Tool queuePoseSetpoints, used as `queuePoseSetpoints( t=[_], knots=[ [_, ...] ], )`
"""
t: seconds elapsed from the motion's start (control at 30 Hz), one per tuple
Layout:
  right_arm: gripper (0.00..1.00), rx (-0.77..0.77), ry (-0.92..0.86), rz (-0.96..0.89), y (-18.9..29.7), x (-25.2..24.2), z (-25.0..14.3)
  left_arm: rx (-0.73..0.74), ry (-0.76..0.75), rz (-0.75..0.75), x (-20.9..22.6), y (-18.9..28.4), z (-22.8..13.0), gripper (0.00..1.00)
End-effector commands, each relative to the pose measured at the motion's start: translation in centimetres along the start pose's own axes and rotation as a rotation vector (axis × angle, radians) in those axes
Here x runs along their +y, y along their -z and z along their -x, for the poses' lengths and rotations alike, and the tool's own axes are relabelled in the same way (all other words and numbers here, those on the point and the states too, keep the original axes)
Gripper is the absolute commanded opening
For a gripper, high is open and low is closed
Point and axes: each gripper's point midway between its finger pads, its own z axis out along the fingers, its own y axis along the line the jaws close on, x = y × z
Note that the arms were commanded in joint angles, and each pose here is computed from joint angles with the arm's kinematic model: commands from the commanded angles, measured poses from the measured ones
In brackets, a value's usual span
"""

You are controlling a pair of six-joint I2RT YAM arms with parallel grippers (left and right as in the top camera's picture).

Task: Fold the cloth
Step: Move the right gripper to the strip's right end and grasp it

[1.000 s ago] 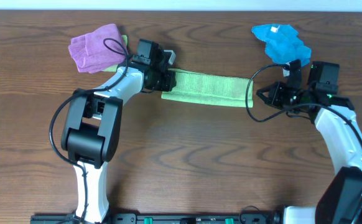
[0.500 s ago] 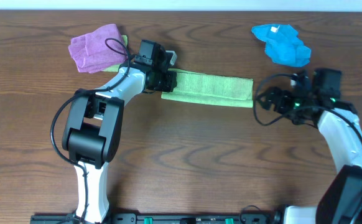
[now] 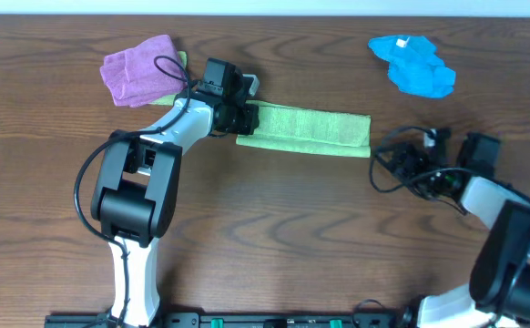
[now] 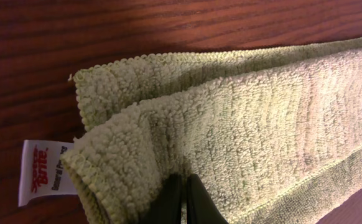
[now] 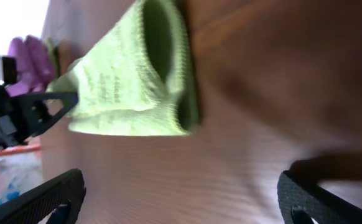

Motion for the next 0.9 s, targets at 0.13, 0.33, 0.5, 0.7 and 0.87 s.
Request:
queuePoseSetpoints(
  t=[0.13,0.33,0.5,0.7,0.87],
  knots=[
    [0.99,0.07,-0.047,0.089,-3.6,1.2,-1.2,0.014,-0.008,0.015,0.5,-0.5,-0.5,0.06],
    [0.99,0.084,-0.026,0.084,-5.2,-0.3,-1.6,0.025,-0.003,0.016,0.5,-0.4,-0.7,0.06],
    [0.99,0.067,0.01,0.04,-5.4,-1.2,-1.3,0.029,-0.001,0.016,0.5,-0.4,-0.9,0.06],
    [0.99,0.044,0.065,0.026,-6.1,-0.7,-0.7,0.03,-0.001,0.01,0.4,-0.4,-0.9,0.06],
    [0.99,0.017,0.102,-0.005,-6.6,-0.5,0.3,0.03,-0.001,0.01,0.4,-0.4,-0.9,0.06]
  ],
)
